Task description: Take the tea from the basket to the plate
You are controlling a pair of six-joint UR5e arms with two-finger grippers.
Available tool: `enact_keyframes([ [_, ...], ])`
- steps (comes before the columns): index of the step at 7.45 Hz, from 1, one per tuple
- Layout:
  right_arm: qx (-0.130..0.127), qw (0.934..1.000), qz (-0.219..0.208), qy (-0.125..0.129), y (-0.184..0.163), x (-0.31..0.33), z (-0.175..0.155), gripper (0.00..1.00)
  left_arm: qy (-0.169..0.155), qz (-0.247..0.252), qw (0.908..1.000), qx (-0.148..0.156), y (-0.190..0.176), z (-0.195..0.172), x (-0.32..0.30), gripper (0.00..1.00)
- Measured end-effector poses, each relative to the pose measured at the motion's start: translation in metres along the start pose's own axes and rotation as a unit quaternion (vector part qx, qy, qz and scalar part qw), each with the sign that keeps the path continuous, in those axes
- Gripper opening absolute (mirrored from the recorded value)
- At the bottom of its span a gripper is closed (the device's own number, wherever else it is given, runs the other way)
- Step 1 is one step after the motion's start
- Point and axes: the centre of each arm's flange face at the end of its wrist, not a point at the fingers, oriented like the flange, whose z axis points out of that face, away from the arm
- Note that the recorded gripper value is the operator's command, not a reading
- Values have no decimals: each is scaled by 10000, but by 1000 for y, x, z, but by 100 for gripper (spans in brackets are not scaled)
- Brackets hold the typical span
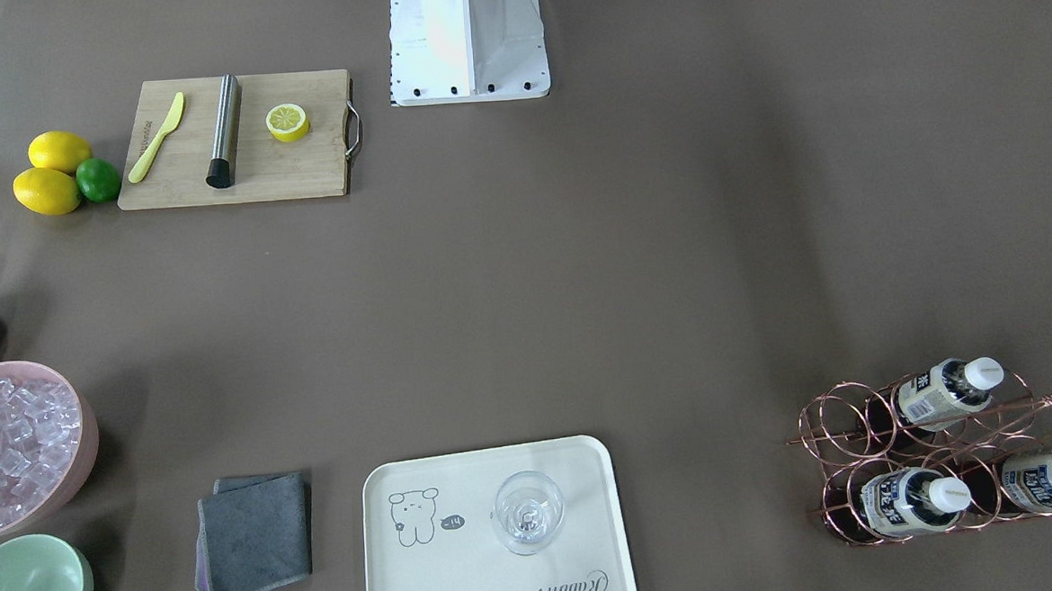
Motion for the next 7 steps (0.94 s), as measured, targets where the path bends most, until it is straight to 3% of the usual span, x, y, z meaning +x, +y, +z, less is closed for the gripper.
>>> enact_keyframes([
  [4, -22, 10000, 22, 3, 0, 2, 2, 100, -57, 204, 9997, 127, -21, -12, 9, 98],
  [7, -26, 10000, 27, 3, 0, 3, 3, 100, -177, 989, 9939, 448, -62, -44, 39, 98],
])
